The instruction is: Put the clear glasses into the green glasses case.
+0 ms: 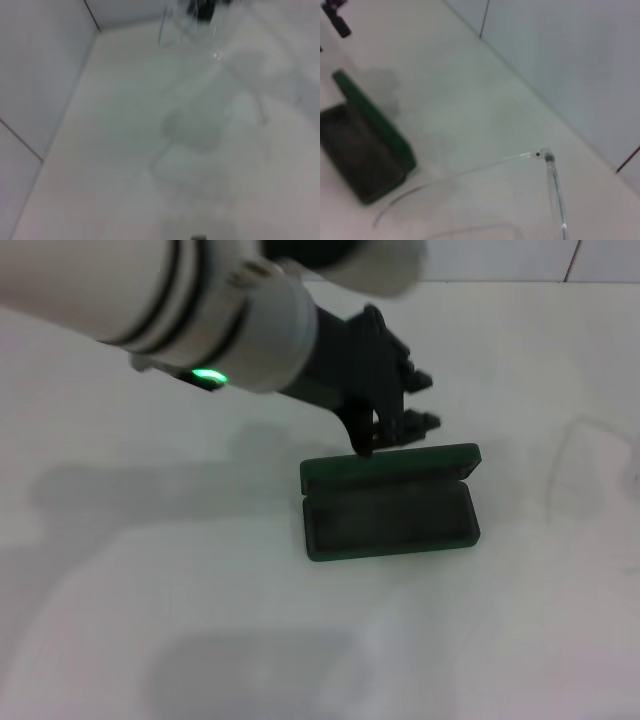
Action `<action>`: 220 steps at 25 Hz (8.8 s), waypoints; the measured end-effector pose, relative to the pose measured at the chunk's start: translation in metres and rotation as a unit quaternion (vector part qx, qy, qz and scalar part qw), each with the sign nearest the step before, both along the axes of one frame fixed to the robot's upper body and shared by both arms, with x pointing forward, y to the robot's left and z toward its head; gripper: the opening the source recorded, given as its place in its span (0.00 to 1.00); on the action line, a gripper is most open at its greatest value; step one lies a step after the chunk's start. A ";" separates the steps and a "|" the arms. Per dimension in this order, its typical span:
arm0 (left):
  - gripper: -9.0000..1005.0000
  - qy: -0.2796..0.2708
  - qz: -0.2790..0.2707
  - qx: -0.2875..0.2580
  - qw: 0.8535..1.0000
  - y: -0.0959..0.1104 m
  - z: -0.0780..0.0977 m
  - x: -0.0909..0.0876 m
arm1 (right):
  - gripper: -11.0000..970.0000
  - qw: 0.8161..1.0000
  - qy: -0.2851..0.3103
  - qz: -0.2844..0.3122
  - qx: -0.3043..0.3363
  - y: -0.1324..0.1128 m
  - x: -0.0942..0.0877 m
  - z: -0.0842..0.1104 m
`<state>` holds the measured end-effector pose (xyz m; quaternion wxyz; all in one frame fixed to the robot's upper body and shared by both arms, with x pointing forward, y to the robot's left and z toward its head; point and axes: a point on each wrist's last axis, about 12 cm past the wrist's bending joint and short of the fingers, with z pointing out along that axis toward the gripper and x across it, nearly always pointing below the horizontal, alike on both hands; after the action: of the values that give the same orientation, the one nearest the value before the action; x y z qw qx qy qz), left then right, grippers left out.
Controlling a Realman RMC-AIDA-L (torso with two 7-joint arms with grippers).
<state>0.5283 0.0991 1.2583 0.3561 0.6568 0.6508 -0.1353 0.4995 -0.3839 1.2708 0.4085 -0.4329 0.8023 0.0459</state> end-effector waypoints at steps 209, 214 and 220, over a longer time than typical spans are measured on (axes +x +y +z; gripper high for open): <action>0.05 0.226 -0.206 -0.482 0.821 0.080 -0.039 -0.025 | 0.10 0.680 -0.214 0.270 0.647 0.129 0.048 -0.087; 0.05 0.220 -0.212 -0.488 0.818 0.077 -0.038 -0.025 | 0.10 0.687 -0.202 0.275 0.642 0.135 0.050 -0.089; 0.05 0.215 -0.214 -0.494 0.815 0.074 -0.036 -0.024 | 0.10 0.694 -0.184 0.282 0.636 0.142 0.051 -0.091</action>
<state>0.5044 0.1735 1.2224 0.4455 0.4691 0.3998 -0.6493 0.5503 -0.2419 1.1800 0.6934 -0.2758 0.3305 0.5778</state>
